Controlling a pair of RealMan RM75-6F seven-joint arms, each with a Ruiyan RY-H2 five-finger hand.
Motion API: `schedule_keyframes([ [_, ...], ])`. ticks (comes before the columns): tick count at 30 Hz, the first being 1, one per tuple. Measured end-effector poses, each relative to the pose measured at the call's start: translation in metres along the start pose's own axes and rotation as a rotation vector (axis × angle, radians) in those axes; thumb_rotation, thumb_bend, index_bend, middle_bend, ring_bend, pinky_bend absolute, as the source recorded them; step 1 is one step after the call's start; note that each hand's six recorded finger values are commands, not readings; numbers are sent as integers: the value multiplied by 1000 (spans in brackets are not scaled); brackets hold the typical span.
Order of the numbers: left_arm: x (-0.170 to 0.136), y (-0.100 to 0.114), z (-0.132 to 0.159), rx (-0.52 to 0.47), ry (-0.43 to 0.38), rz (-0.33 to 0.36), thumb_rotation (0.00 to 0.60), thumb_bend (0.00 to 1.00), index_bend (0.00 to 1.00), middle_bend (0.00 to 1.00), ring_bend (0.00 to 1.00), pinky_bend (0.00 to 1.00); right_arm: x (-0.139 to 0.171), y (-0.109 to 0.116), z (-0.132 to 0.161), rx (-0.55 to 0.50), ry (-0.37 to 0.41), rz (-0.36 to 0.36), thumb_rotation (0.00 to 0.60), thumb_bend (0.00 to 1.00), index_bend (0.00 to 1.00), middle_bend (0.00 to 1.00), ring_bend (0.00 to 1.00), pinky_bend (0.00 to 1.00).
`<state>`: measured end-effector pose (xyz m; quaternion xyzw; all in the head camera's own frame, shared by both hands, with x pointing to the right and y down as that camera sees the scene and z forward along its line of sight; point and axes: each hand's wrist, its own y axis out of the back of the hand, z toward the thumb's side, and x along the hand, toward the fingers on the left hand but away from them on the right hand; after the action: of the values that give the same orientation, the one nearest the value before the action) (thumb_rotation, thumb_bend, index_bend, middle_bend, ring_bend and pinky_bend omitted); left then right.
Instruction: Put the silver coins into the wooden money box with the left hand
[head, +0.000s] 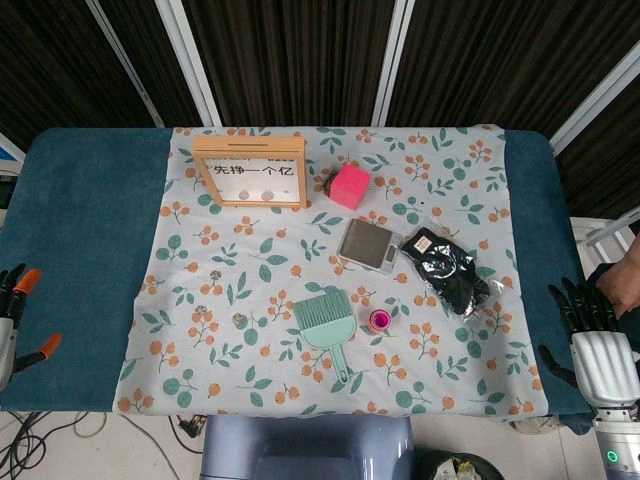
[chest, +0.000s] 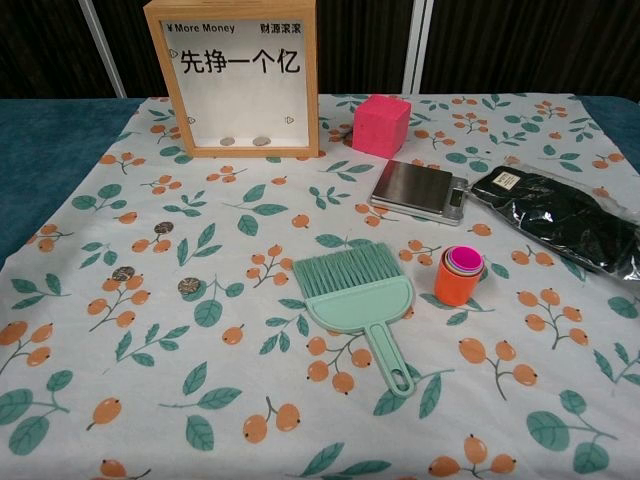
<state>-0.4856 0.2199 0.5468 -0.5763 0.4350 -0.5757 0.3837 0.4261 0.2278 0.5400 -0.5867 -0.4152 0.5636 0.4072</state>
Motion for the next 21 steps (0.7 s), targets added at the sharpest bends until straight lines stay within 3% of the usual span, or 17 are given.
schedule_keyframes([
  [21,0,-1,0,-12,-6,-18,600,148,129,0,0,0,0,1,-2,-3,-16,-3,600,358,56,21,0,0],
])
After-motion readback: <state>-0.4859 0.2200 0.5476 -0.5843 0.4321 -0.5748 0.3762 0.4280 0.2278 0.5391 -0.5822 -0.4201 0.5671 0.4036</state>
